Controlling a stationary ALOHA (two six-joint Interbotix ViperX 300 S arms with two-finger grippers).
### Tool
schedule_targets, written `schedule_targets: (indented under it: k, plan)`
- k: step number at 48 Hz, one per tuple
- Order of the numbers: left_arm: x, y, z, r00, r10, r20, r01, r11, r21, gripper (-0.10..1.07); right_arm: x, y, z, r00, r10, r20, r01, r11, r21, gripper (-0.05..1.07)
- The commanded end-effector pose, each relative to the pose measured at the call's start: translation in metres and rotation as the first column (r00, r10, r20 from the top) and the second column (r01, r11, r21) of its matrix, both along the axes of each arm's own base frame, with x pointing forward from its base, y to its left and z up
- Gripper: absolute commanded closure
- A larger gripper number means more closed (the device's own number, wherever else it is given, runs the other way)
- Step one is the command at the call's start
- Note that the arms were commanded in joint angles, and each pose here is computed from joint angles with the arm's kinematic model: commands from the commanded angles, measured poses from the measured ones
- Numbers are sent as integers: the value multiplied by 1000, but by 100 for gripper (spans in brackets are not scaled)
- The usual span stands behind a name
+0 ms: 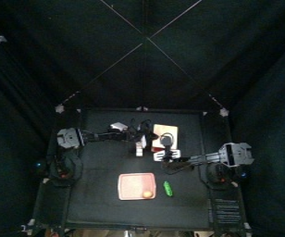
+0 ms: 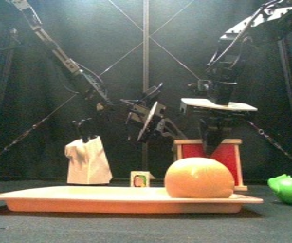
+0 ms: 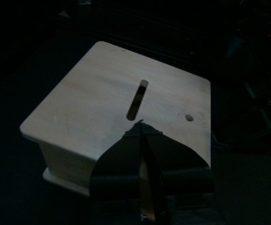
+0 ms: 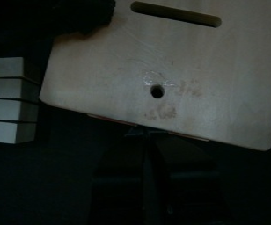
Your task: Close drawer
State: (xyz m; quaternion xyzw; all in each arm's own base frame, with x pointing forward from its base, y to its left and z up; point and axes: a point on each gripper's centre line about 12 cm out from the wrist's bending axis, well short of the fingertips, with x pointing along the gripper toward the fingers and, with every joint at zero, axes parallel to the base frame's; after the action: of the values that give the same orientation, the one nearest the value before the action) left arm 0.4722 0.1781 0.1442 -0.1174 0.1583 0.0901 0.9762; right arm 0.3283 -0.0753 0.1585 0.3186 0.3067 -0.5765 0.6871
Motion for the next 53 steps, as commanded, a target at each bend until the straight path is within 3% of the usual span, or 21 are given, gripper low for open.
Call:
schedule_targets:
  k: [1, 8, 18, 32, 53]
  plan:
    - [-3, -1, -3, 1000, 4, -19, -4, 1000, 1, 61, 0, -5, 12, 999, -24, 36, 24, 1000, 3, 81]
    - [-5, -2, 3, 1000, 2, -10, -2, 1000, 6, 61, 3, 0, 15, 998, -17, 54, 16, 1000, 8, 81]
    - [-18, -10, 28, 999, -21, 40, 19, 999, 33, 61, 12, 25, 34, 993, 52, 110, -52, 999, -1, 81]
    - [-49, -33, 67, 989, -83, 126, 69, 992, 106, 61, 15, 44, 50, 990, 82, 117, -79, 996, -30, 81]
    - [-112, -57, 109, 979, -81, 190, 54, 988, 143, 61, 19, 57, 56, 985, 113, 131, -111, 993, -27, 81]
